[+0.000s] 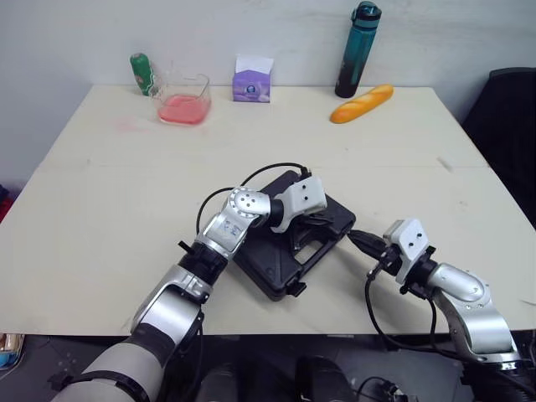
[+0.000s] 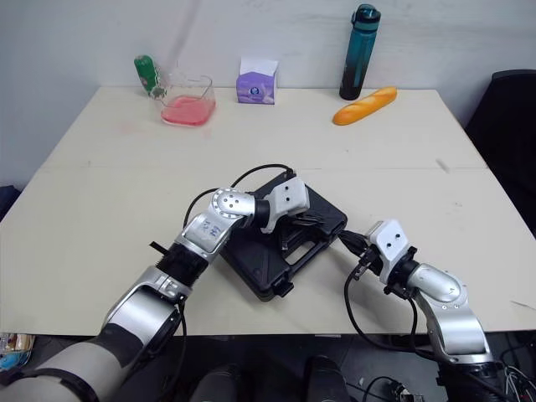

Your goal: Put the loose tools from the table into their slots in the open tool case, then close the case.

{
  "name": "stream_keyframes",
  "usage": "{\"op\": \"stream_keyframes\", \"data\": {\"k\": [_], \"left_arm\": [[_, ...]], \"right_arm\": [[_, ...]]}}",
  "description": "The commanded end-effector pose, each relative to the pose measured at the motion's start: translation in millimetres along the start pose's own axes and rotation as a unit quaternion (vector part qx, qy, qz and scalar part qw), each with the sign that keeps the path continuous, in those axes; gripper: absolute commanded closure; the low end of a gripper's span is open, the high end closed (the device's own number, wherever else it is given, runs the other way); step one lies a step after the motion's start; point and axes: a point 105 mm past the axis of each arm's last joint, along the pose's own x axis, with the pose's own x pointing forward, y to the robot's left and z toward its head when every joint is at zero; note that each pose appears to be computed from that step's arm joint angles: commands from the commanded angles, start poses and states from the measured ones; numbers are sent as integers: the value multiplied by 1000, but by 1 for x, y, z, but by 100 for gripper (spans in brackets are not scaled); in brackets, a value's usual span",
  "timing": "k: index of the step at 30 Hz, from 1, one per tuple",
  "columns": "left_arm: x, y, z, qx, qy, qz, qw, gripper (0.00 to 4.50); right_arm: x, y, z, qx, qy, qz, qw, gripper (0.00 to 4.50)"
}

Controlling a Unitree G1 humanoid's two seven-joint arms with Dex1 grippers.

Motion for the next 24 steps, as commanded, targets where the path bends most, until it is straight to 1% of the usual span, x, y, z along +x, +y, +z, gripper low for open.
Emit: {"op": "stream_keyframes", "data": {"k": [1,4,7,9,11,14,17,20,24], "left_arm": [[-19,-7,11,-1,-26,-31,999,448],[-43,-17,39,36,-70,-61,995,448],[-59,-28,50,64,-93,-79,990,448],[-67,-33,48,83,-91,-82,989,448],[-71,-38,49,103,-101,-81,986,448],[-86,-49,45,89,-117,-73,986,448],[-95,-59,36,92,-100,-79,988,448],[-100,-62,28,78,-86,-61,991,448],[-103,-69,13,87,-47,-62,993,448]], "right_arm": [[-12,1,11,-18,-15,10,1000,449],[-21,8,6,-16,-4,26,1000,449],[-24,16,2,-13,0,43,999,449],[-24,22,2,-11,-4,56,998,449],[-23,26,4,-13,-14,60,998,449],[-21,46,2,-18,-17,96,995,449],[-22,58,-1,-13,-17,116,993,449],[-26,78,-6,-19,-11,160,987,449],[-31,80,-12,-15,-3,164,986,449]]}}
